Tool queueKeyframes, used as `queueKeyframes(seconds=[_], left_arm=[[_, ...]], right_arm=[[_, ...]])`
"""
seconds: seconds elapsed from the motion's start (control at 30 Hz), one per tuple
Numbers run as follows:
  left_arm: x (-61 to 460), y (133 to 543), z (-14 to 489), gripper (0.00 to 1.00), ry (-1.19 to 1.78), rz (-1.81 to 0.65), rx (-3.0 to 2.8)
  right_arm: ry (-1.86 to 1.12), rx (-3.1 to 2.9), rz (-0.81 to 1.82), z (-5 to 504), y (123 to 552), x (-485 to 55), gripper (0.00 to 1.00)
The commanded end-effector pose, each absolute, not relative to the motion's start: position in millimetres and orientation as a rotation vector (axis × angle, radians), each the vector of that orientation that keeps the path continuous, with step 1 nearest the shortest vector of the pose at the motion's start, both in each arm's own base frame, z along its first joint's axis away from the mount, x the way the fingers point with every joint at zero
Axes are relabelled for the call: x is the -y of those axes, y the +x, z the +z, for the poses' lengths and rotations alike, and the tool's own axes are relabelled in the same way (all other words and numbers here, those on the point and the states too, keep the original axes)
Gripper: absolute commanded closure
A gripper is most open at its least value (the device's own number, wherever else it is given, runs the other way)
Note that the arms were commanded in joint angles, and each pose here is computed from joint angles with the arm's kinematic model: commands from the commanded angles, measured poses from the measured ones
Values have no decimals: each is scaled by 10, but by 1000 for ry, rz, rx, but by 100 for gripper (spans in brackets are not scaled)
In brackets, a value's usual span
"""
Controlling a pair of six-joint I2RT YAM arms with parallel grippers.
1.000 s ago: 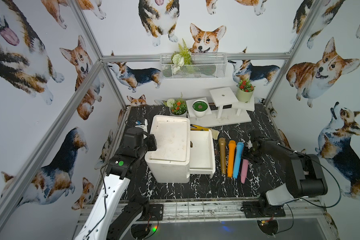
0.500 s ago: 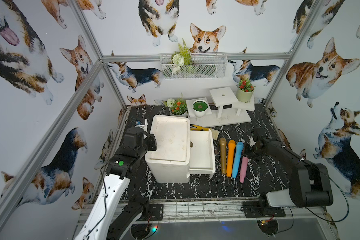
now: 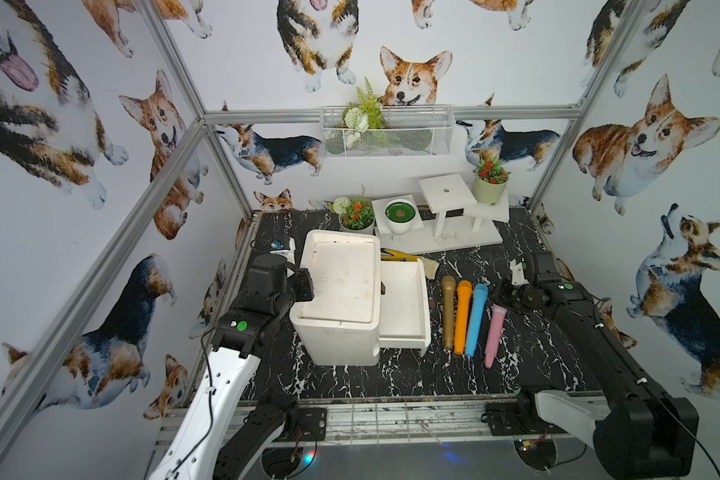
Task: Take the microphone out of the drawer
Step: Place the microphone at the center of the board, then close the drawer in the storage box.
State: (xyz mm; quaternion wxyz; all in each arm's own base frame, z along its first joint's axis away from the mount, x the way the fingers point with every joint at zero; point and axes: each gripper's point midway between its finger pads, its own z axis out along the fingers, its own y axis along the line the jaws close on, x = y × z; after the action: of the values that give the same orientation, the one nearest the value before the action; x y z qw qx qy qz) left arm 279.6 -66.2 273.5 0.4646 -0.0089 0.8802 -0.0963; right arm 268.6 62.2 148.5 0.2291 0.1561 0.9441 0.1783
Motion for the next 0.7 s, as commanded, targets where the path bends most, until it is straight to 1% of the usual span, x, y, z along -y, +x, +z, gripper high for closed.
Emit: queueKeyframes(seconds=[0.0, 0.1, 0.23, 0.67], left_arm=[[729, 2646, 2461, 98, -30, -294, -2287], [728, 2646, 2470, 98, -30, -294, -2284], [729, 2650, 2470, 98, -30, -294, -2285], [733, 2637, 2458, 98, -34, -301, -2287]], right_arm=[[452, -2526, 720, 1626, 2716, -861, 81], [461, -2489, 851, 1655, 2729, -997, 100], [477, -2443, 997, 1641, 2756, -1165, 100], [406, -2457, 1115, 1517, 2879, -1706, 100]])
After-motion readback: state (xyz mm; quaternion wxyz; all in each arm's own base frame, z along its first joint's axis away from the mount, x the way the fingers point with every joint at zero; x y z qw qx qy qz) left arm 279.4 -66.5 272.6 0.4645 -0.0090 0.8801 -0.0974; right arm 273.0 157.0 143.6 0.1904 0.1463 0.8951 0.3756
